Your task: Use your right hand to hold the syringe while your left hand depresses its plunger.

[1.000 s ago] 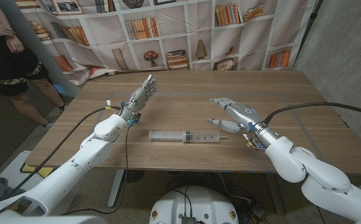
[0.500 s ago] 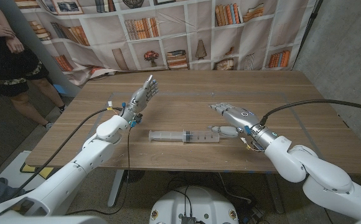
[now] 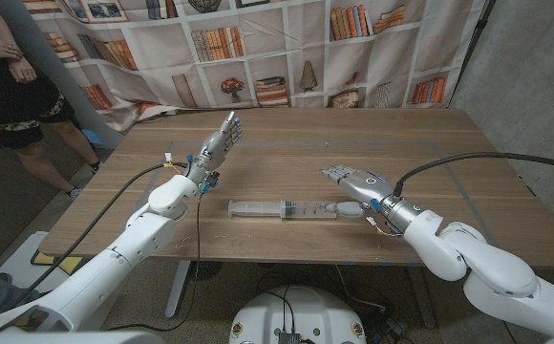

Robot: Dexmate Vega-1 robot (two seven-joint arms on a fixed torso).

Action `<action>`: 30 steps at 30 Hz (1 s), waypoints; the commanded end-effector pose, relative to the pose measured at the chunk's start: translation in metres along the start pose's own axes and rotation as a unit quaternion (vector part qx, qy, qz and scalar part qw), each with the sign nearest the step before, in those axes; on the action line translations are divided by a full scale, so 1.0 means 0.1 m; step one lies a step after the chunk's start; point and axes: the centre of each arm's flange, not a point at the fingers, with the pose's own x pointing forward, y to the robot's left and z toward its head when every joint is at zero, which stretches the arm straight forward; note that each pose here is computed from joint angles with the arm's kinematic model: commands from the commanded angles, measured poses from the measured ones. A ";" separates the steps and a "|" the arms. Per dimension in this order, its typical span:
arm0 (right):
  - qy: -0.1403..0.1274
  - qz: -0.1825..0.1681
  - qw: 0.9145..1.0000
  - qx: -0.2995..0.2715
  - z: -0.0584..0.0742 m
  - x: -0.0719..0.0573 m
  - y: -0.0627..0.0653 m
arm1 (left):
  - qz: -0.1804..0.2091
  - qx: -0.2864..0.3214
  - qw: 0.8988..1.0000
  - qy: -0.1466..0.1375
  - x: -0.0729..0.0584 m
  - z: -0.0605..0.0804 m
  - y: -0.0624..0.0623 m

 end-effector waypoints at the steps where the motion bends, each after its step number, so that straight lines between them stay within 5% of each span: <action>1: 0.006 0.033 0.999 -0.025 0.00 0.02 0.10 | -0.001 0.004 1.000 -0.002 0.04 0.04 -0.06; 30: 0.009 0.074 0.996 -0.049 0.03 0.22 0.26 | -0.002 0.003 1.000 0.002 0.03 0.06 -0.11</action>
